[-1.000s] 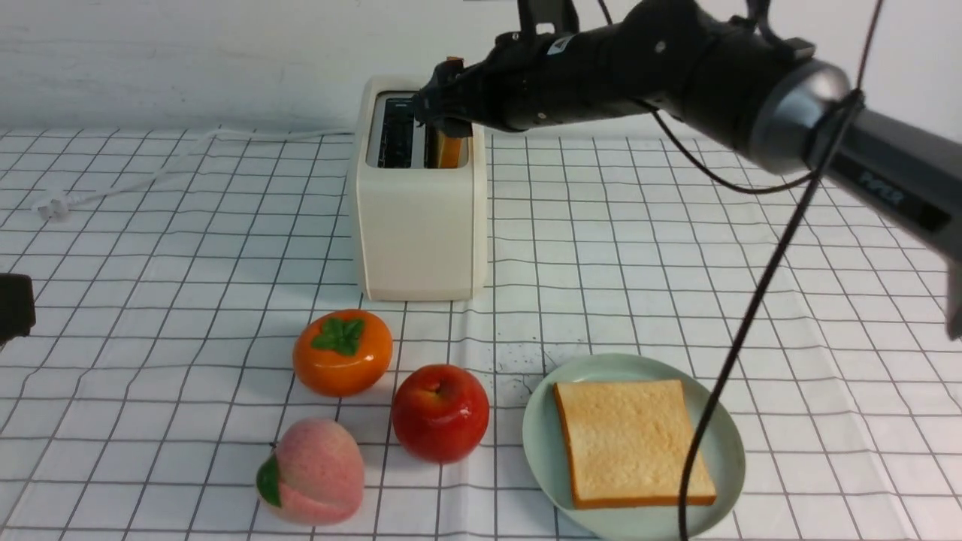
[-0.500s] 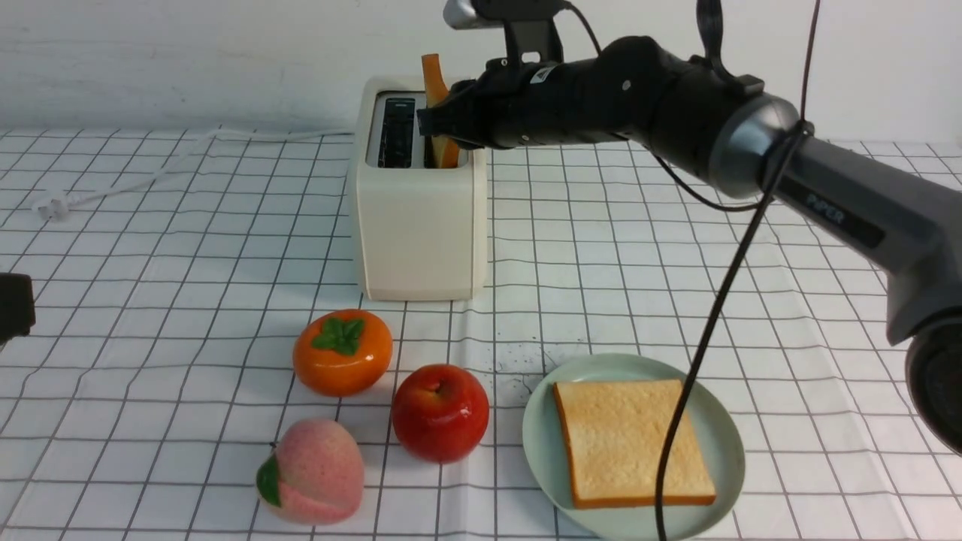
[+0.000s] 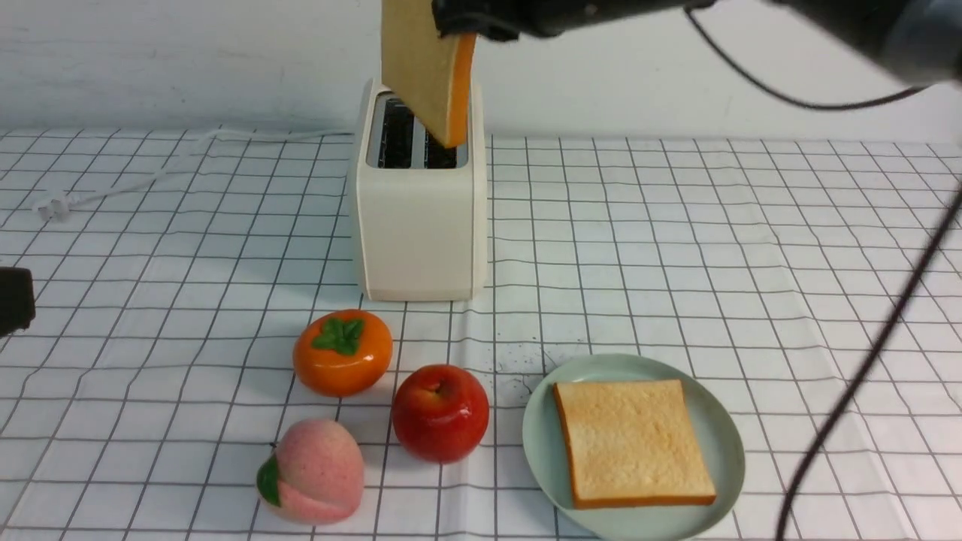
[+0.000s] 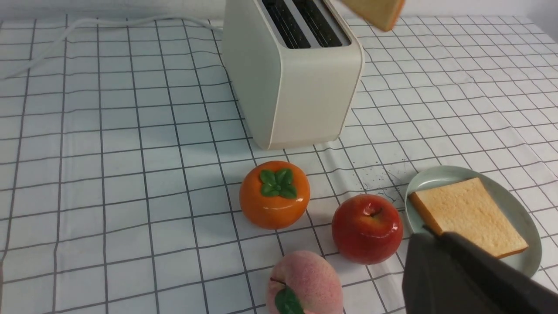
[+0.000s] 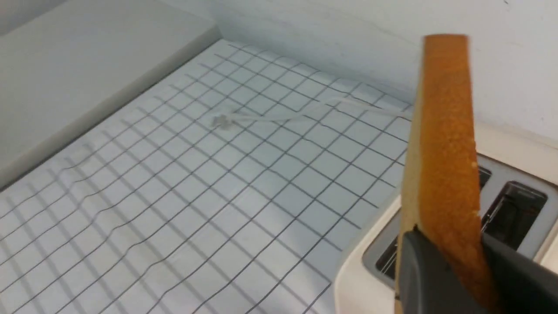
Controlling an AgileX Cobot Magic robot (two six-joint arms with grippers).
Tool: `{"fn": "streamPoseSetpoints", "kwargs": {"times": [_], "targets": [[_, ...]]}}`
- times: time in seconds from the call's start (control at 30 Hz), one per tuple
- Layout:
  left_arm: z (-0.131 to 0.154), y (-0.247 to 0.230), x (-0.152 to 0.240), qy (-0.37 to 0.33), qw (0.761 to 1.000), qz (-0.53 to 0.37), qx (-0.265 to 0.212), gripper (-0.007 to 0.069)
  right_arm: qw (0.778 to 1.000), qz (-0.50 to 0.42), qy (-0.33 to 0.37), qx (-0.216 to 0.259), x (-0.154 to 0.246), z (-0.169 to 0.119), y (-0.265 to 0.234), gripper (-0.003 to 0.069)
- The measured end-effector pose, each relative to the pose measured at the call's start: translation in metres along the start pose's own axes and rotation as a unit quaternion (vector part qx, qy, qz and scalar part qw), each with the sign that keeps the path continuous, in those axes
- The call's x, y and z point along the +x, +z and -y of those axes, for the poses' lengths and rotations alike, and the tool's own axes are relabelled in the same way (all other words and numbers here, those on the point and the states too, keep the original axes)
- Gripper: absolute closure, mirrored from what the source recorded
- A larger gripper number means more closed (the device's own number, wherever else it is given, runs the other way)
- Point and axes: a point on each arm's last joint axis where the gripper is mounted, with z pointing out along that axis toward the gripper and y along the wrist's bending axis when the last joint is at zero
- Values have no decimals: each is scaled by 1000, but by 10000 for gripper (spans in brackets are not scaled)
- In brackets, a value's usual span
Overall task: Take toasted bread from bread machine on white checkered table place on plate.
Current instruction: 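Grasp the toast slice in the toaster and pull it up out of the slot with the right gripper, then place the held slice of bread on top of the slice on the plate with the right gripper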
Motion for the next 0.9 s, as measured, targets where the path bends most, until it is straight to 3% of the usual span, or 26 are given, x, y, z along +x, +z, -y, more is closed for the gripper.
{"fn": "streamPoseSetpoints", "kwargs": {"times": [0.1,0.23,0.4,0.47,0.6,0.73,0.9], "targets": [[0,0,-2,3,1000,9,2,638,999,-25,-42,-20,-19,-31,-62,566],[1,0,-2,7,1000,12,3,638,996,-72,-55,-20,-22,-50,-107,566],[1,0,-2,13,1000,14,4,638,991,-120,-50,6,-17,-63,-151,566],[1,0,-2,15,1000,14,4,638,991,-122,-45,38,-12,-67,-175,566],[1,0,-2,15,1000,14,4,638,986,-140,-28,87,8,-66,-199,566],[1,1,-1,16,1000,11,3,638,966,-200,42,158,69,-56,-221,566],[1,1,-2,17,1000,15,6,638,955,-219,118,163,119,-38,-204,566]]}}
